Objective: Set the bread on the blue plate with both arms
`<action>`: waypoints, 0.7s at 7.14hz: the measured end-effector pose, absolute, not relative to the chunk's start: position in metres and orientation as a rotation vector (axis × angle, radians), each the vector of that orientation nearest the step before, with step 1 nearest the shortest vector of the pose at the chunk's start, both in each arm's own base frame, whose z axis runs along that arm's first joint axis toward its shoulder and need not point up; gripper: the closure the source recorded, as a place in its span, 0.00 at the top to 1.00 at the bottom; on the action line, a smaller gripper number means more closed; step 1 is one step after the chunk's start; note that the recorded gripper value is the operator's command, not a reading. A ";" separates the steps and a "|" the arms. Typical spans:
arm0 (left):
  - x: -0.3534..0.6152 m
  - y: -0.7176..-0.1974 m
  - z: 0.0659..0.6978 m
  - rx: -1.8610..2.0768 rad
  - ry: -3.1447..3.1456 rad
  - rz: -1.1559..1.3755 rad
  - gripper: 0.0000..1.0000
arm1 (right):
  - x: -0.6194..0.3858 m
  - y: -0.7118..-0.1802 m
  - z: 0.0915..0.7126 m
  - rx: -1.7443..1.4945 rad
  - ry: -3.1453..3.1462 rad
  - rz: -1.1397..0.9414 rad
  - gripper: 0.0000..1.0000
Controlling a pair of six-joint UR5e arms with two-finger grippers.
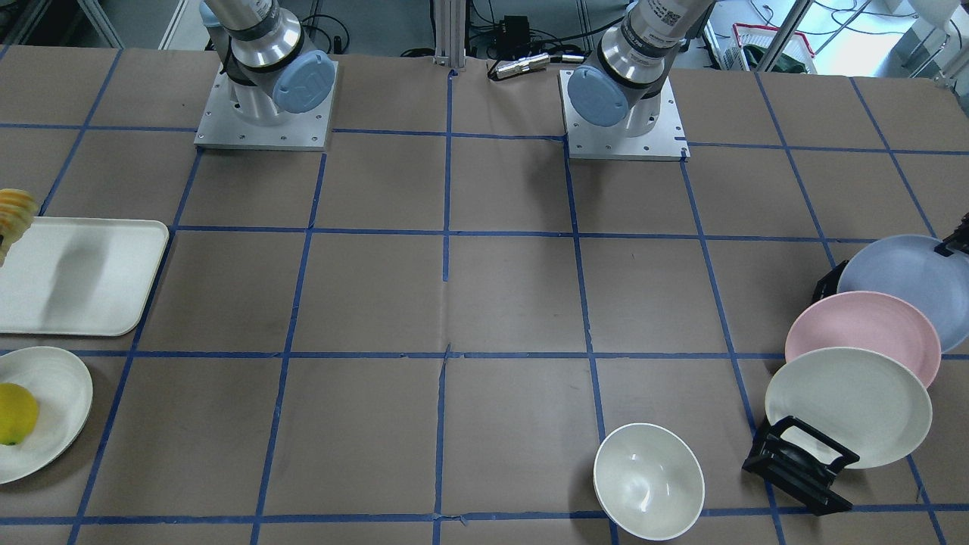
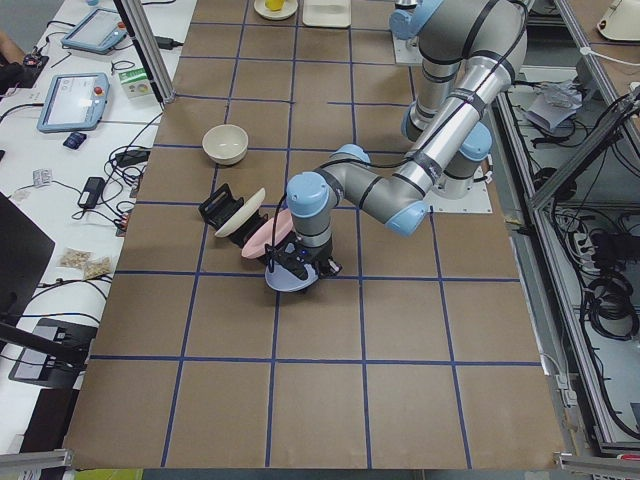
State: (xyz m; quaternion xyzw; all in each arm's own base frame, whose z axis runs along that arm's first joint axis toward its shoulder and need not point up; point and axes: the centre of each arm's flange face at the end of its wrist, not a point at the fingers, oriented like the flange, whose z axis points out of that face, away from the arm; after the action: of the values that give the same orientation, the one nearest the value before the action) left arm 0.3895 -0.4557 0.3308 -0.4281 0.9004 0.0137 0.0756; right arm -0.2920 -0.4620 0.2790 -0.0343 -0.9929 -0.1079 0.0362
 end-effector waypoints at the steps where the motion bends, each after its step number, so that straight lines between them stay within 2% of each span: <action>1: 0.396 -0.451 0.353 -1.290 2.682 0.035 0.00 | -0.268 -0.468 0.297 -0.101 -3.036 -0.309 0.00; 5: 0.395 -0.410 0.463 -1.265 2.630 0.194 0.00 | -0.157 -0.503 0.383 -0.211 -3.082 -0.304 0.00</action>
State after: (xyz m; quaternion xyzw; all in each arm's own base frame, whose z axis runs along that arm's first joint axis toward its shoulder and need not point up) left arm 0.3950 -0.4099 0.4631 -0.4300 0.8939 0.0661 0.1080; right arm -0.1565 -0.5025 0.3830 -0.0680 -0.9927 -0.0980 0.0189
